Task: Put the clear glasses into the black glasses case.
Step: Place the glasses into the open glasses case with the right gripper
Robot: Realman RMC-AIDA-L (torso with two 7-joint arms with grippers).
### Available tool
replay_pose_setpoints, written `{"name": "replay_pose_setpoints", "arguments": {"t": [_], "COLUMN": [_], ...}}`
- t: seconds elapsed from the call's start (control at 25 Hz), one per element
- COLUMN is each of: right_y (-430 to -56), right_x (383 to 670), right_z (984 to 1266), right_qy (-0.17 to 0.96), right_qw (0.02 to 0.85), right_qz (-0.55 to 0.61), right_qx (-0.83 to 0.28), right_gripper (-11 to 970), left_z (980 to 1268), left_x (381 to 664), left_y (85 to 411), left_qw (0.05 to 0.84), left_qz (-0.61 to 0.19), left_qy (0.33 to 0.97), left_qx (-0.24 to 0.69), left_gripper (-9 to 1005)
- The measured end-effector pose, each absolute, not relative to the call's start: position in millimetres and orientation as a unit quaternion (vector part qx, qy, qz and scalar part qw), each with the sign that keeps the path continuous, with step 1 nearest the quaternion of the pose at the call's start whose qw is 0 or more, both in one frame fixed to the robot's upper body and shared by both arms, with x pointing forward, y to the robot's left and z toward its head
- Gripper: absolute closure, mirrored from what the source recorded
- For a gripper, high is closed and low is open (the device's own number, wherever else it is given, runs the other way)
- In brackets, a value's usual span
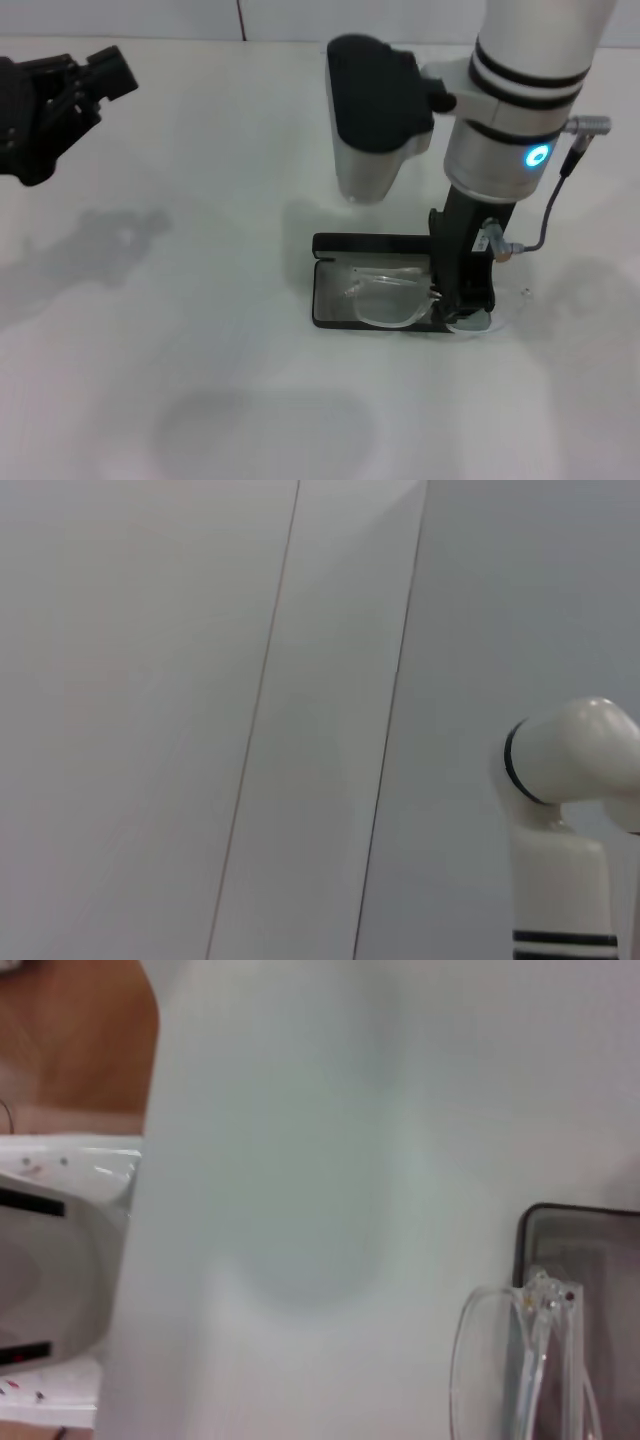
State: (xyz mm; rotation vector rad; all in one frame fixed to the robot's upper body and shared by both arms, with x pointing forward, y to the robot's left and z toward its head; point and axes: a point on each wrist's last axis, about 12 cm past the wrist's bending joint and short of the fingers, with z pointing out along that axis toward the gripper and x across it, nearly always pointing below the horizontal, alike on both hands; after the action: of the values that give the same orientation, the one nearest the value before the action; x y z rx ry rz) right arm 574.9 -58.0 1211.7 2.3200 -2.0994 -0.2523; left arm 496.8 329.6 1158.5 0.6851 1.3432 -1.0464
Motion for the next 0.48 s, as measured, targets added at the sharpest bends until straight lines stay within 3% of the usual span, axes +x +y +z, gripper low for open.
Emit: {"name": "replay_pose_setpoints", "arguments": {"t": [0.48], "right_y": [-51.9], "right_x": [577.1], "right_z": [1189.5], "right_qy": [-0.651], "right_qw": [-0.018], "right_qz": [-0.036], "right_qx": [0.758], "right_gripper": [839], "left_z": [1156.9], "left_x": [501.0], "left_y": [324.7], "left_qw": [0.601], "left_qz": [-0.452], "left_qy": [0.583], "left_qx": [0.309], "left_gripper": [932]}}
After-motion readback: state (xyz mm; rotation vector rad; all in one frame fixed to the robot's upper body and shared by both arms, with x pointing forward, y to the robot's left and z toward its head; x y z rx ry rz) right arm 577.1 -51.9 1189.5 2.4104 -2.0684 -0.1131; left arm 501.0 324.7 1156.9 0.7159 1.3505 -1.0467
